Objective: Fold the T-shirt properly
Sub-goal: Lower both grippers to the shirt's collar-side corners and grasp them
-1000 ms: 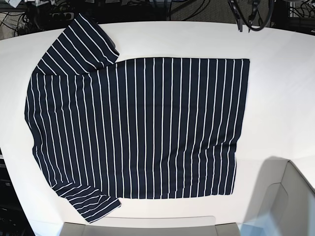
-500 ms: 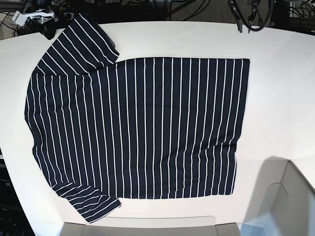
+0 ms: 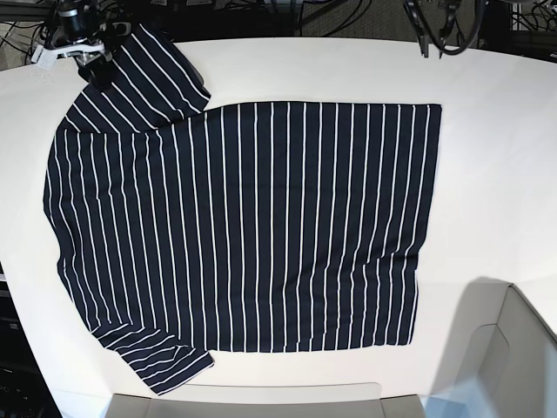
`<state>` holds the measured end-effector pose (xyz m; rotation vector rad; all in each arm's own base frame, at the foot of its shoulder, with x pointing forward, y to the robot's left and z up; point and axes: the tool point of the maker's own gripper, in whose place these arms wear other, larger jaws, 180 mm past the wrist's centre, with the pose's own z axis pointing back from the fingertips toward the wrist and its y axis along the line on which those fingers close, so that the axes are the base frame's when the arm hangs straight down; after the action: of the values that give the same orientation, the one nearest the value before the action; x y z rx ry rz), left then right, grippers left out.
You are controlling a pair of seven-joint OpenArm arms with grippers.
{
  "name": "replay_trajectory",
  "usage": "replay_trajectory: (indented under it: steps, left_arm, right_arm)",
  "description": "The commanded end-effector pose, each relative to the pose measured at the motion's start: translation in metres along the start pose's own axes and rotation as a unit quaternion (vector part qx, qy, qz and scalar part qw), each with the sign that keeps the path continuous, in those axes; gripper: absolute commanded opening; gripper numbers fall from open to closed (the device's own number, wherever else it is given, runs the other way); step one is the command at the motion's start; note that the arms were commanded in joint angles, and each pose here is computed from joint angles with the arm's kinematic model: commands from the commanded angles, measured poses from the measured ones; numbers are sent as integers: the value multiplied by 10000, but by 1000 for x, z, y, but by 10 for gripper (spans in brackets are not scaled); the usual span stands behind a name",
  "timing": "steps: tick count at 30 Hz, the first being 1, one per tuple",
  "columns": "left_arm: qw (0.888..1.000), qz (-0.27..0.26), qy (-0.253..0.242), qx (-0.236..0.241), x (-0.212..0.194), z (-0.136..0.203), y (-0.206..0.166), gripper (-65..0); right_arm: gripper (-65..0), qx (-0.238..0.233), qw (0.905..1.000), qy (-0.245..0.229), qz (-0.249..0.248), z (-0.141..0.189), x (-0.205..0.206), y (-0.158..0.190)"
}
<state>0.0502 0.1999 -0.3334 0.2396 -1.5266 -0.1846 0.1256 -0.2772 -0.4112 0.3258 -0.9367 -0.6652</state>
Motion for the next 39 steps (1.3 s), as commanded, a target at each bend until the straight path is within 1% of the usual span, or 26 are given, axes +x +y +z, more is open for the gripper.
replay_trajectory:
  steps: [1, 3, 6, 9, 10, 12, 14, 16, 19, 23, 25, 26, 28, 30, 33, 37, 39]
  left_arm:
    - [10000, -29, -90, 28, 8, 1, 4, -506]
    - [10000, -27, 9, 43, 9, -6, 5, -505]
    - [10000, 9, -13, 51, 19, -19, 5, -504]
    - [9999, 124, -99, 46, 34, -34, 0, -503]
    - [9995, 274, -114, 61, 39, -39, -3, -503]
    - [9968, 754, 22, 249, 42, -46, -3, -502]
    - [9896, 1314, 290, 515, 38, -53, 1, -494]
    - [9769, 1937, 569, 703, 33, -70, 8, -465]
    - [9526, 2671, 1315, 624, 10, -84, 9, -437]
    - [9081, 3641, 2021, 431, -13, -107, 5, -435]
    - [8825, 4098, 2277, 372, -23, -117, 5, -437]
    - [8694, 4339, 2323, 444, -27, -122, 9, -437]
    - [8516, 4604, 2431, 604, -38, -124, 18, -438]
    - [8415, 4712, 2525, 783, -50, -123, 27, -438]
    - [8334, 4670, 2761, 1053, -71, -114, 44, -438]
    - [8175, 4692, 3146, 1117, -94, -106, 42, -438]
    - [8070, 4727, 3368, 1087, -106, -103, 35, -438]
  right_arm:
    - [-359, -59, 9996, 274, -87, 2, -14, -1]
    - [-359, -53, 9990, 351, -253, 1, -24, 3]
    - [-359, -10, 9980, 522, -350, 1, -36, 8]
    - [-359, 319, 9959, 616, -572, 2, -44, 23]
    - [-359, 424, 9952, 586, -667, 2, -45, 28]
    - [-359, 503, 9944, 567, -739, 2, -45, 32]
    - [-359, 498, 9945, 573, -715, 2, -45, 31]
    - [-359, 498, 9945, 573, -715, 2, -45, 31]
    - [-359, 505, 9946, 569, -707, 1, -44, 31]
    - [-359, 512, 9949, 578, -655, 1, -42, 31]
    - [-359, 522, 9953, 595, -565, 0, -38, 29]
    - [-359, 522, 9953, 595, -565, 0, -38, 29]
    - [-359, 522, 9953, 595, -565, 0, -38, 29]
    - [-359, 522, 9953, 596, -557, 0, -38, 29]
    - [-359, 522, 9953, 596, -557, 0, -38, 29]
    - [-359, 520, 9953, 592, -555, 0, -38, 29]
    - [-359, 560, 9954, 564, -537, -3, -35, 31]
